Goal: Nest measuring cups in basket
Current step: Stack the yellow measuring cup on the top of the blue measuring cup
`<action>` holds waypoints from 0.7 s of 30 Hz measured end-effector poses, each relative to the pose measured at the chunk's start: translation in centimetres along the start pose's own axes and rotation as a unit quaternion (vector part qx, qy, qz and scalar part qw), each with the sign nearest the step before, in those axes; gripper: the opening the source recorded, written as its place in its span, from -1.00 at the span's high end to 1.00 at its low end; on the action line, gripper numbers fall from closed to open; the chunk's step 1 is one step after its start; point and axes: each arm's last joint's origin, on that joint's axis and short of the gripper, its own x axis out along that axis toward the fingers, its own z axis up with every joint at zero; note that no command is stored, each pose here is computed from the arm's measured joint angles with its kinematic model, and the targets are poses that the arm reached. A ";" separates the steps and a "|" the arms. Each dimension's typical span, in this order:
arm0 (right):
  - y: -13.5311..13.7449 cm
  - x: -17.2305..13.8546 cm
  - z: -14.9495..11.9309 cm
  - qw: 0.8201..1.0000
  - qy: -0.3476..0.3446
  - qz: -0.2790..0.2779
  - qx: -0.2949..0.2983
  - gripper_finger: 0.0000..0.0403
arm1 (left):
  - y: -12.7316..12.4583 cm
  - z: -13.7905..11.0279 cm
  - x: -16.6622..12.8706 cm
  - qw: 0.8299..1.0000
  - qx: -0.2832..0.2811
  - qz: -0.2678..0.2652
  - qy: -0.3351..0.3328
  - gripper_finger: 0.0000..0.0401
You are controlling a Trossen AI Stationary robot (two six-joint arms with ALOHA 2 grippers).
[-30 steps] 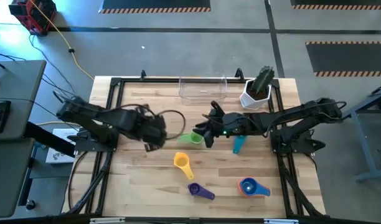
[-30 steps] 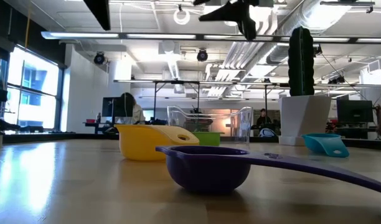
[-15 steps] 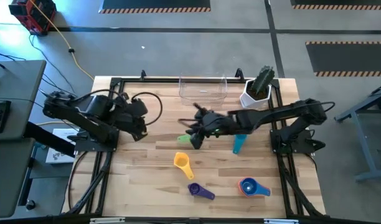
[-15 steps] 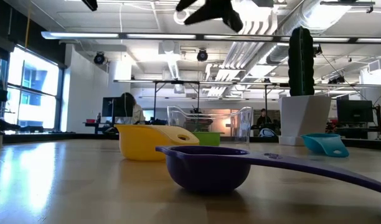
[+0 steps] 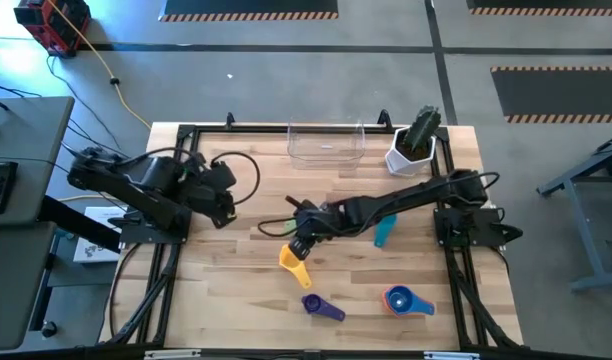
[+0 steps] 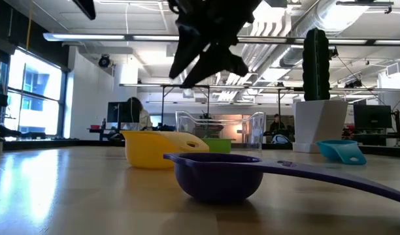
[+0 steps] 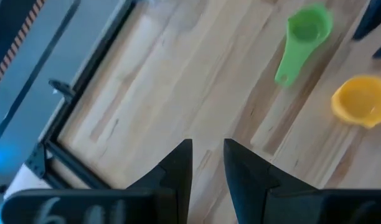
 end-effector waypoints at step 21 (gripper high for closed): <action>0.5 4.8 -3.7 0.998 0.051 -0.033 -0.019 0.35 | -2.7 -4.2 7.6 0.996 -0.022 0.026 0.088 0.59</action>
